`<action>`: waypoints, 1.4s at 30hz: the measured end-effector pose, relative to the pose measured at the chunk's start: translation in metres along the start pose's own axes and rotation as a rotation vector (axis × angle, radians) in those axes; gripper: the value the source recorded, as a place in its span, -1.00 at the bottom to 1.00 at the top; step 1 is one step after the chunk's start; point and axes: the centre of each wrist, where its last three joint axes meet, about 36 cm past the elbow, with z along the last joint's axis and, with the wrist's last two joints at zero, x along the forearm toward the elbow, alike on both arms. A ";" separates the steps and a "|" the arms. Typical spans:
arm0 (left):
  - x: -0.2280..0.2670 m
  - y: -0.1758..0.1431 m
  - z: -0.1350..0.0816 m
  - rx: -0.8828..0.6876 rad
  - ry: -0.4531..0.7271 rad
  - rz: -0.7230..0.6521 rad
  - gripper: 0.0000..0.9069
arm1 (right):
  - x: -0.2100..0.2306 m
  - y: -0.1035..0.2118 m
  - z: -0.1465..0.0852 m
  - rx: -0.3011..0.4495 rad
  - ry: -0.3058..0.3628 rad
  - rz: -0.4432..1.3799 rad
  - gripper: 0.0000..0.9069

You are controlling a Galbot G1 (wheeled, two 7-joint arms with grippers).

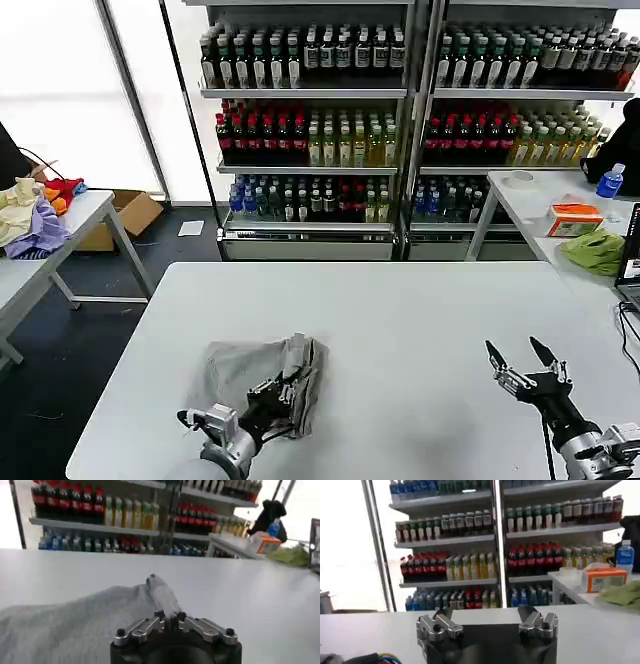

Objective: Fold and organize the clothes.

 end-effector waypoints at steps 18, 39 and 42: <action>0.064 0.024 -0.068 0.019 -0.103 -0.065 1.00 | -0.009 0.004 0.007 -0.024 0.006 -0.009 1.00; 0.022 0.091 -0.007 0.041 0.023 -0.357 1.00 | -0.011 0.007 0.013 -0.029 0.013 -0.018 1.00; 0.019 0.089 0.003 0.044 0.041 -0.366 1.00 | -0.012 0.008 0.013 -0.032 0.011 -0.019 1.00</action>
